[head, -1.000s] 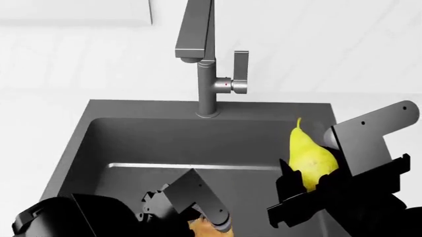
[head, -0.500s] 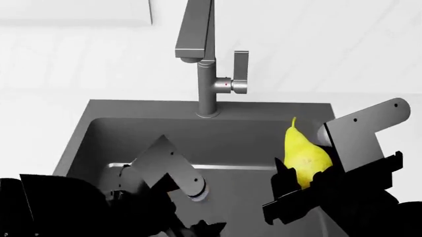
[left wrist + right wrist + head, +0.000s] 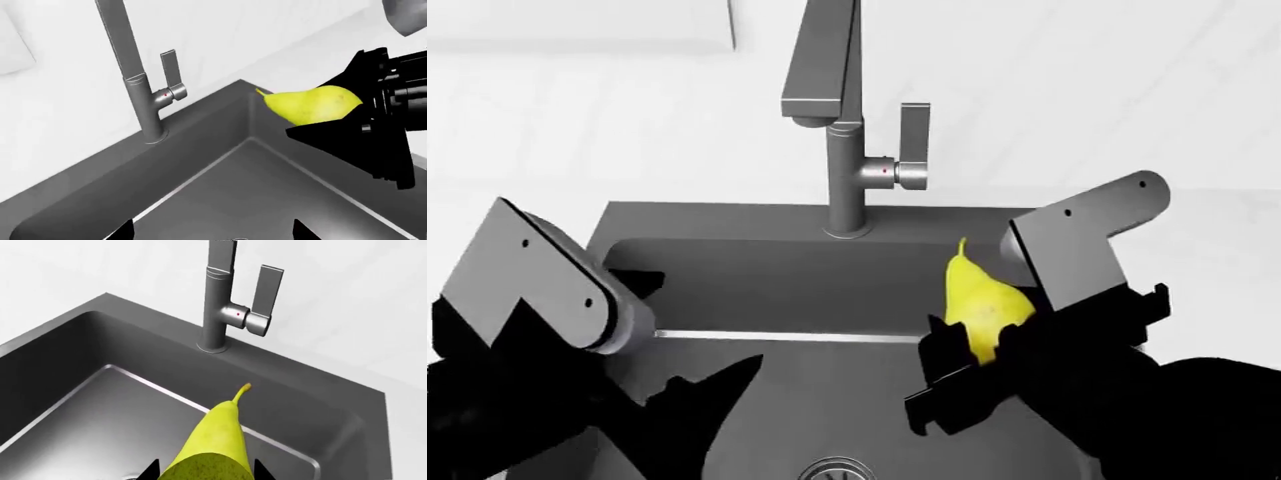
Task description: There is a mixed pile of frozen fruits and vegetables on the counter. Locate all the frozen vegetables and place the items in a bowl on the counter. Take all the frozen fruits and defrost them in a running sink.
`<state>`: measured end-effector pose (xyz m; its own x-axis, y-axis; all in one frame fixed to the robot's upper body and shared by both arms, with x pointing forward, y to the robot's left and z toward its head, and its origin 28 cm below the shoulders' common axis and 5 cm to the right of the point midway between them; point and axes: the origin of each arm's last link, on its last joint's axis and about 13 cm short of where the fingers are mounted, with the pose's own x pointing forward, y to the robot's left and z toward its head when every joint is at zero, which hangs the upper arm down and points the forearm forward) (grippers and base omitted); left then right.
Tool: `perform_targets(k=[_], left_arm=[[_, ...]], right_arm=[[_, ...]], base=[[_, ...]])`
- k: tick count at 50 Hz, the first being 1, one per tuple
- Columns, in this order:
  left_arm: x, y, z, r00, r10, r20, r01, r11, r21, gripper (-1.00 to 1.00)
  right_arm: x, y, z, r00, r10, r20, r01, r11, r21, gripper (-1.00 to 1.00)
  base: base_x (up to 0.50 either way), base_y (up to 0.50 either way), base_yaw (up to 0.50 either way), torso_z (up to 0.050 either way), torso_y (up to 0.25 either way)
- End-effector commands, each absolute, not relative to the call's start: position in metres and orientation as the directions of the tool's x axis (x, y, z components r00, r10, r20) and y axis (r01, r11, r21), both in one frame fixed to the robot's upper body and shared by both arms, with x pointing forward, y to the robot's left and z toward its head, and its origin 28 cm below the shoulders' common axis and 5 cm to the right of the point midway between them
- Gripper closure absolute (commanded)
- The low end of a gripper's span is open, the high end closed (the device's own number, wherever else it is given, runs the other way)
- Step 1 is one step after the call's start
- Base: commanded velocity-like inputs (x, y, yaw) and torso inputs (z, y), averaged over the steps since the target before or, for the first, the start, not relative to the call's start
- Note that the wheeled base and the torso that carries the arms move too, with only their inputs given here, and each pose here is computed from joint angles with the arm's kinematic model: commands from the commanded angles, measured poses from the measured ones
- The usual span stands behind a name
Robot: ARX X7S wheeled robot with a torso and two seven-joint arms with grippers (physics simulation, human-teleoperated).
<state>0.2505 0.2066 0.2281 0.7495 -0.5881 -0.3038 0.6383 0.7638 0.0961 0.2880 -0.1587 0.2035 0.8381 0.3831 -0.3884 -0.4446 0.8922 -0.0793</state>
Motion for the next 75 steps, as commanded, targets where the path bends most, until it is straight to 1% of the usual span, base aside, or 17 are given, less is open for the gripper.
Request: perform_targets(k=[1,7,9,13,15,19,20,23,33,43,53,65,75], left_arm=[[0.226,0.23,0.245,0.802,-0.554,-0.223,0.586,0.803,0.112,-1.0],[0.221,0.238,0.249,0.819,-0.534,-0.209,0.561,0.821,0.104,-1.0],[0.218,0.239,0.249,0.817,-0.537,-0.208,0.564,0.82,0.096,-1.0],[0.218,0.24,0.247,0.819,-0.534,-0.208,0.559,0.825,0.085,-1.0],[0.216,0.24,0.246,0.82,-0.535,-0.205,0.558,0.826,0.077,-1.0],[0.214,0.242,0.248,0.825,-0.53,-0.198,0.551,0.831,0.073,-1.0],[0.213,0.242,0.248,0.825,-0.53,-0.197,0.551,0.831,0.071,-1.0],[0.212,0.241,0.245,0.82,-0.537,-0.201,0.557,0.828,0.06,-1.0],[0.207,0.245,0.249,0.823,-0.535,-0.191,0.554,0.831,0.06,-1.0],[0.211,0.243,0.247,0.817,-0.539,-0.204,0.56,0.826,0.062,-1.0],[0.214,0.242,0.244,0.819,-0.533,-0.213,0.556,0.828,0.066,-1.0],[0.211,0.245,0.243,0.813,-0.537,-0.224,0.562,0.824,0.066,-1.0],[0.21,0.246,0.242,0.812,-0.538,-0.226,0.564,0.824,0.064,-1.0]], right_arm=[[0.302,-0.146,0.207,0.806,0.419,-0.417,-0.488,0.87,-0.067,1.0],[0.315,-0.142,0.207,0.791,0.43,-0.434,-0.496,0.867,-0.044,1.0],[0.321,-0.138,0.204,0.753,0.458,-0.471,-0.525,0.851,-0.011,1.0],[0.333,-0.134,0.201,0.736,0.462,-0.494,-0.539,0.842,-0.016,1.0],[0.337,-0.132,0.199,0.709,0.483,-0.514,-0.556,0.831,0.014,1.0],[0.35,-0.127,0.193,0.688,0.482,-0.543,-0.569,0.822,0.009,1.0],[0.353,-0.125,0.191,0.653,0.509,-0.56,-0.593,0.805,0.04,1.0],[0.359,-0.122,0.183,0.633,0.505,-0.587,-0.605,0.795,0.031,1.0],[0.374,-0.11,0.165,0.574,0.507,-0.644,-0.632,0.773,0.045,1.0],[0.386,-0.096,0.146,0.507,0.509,-0.696,-0.673,0.738,0.049,1.0],[0.4,-0.094,0.128,0.483,0.507,-0.714,-0.666,0.742,0.076,1.0],[0.395,-0.09,0.115,0.449,0.514,-0.731,-0.675,0.731,0.099,1.0],[0.395,-0.09,0.115,0.439,0.515,-0.736,-0.681,0.726,0.102,1.0]], base=[[0.0,0.0,0.0,0.0,0.0],[0.0,0.0,0.0,0.0,0.0],[0.0,0.0,0.0,0.0,0.0],[0.0,0.0,0.0,0.0,0.0],[0.0,0.0,0.0,0.0,0.0],[0.0,0.0,0.0,0.0,0.0],[0.0,0.0,0.0,0.0,0.0],[0.0,0.0,0.0,0.0,0.0],[0.0,0.0,0.0,0.0,0.0],[0.0,0.0,0.0,0.0,0.0],[0.0,0.0,0.0,0.001,0.0],[0.0,0.0,0.0,0.0,0.0],[0.0,0.0,0.0,0.0,0.0]])
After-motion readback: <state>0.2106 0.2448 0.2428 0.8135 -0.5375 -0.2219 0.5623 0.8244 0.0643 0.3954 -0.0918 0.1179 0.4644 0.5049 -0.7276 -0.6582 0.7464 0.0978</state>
